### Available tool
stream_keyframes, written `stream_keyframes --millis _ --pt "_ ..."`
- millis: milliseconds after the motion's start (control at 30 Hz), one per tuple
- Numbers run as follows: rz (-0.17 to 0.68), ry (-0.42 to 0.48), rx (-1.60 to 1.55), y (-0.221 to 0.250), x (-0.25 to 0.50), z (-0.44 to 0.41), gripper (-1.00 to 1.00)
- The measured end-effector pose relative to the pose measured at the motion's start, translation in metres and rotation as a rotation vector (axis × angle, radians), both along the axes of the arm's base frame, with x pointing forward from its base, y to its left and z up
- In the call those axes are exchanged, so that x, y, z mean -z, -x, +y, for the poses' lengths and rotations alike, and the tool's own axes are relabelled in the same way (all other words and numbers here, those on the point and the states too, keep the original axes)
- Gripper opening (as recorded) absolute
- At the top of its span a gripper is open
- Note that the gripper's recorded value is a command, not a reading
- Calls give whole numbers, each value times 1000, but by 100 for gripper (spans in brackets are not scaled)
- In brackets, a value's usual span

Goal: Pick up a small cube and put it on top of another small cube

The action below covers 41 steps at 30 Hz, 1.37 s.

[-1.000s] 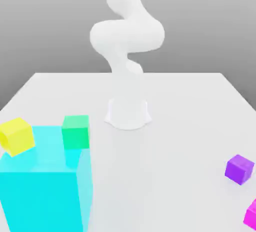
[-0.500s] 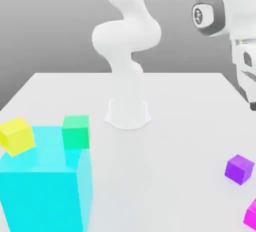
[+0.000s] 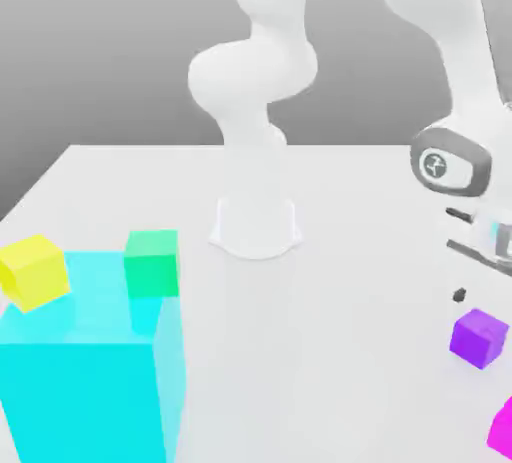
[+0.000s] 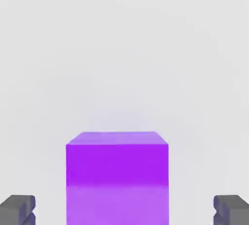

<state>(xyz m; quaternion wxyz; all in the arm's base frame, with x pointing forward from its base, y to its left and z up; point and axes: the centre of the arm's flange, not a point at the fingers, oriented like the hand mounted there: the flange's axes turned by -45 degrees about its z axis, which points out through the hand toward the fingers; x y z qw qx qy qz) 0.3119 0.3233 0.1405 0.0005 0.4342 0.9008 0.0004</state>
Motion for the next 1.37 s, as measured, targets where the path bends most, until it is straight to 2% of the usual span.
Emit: stream_keyframes --millis 233,400,500,667,833,967,1100,1233,1267,1367 --pt "2 2 -1 0 3 0 -100" --pt "1 2 0 0 -48 0 -100" --pt "0 -7 84 -47 -84 -29 -100" --pt "-8 -20 321 -143 -150 -144 -100" --pt "-15 -18 534 -190 -217 -282 -100" --pt "-13 -10 711 -189 -267 -404 -100" --pt "-3 -1 868 -158 -308 -509 -100" --pt "4 -1 929 -142 -273 -548 -100" --pt "4 0 933 -141 -263 -550 100" --pt "4 0 933 -141 -263 -550 100"
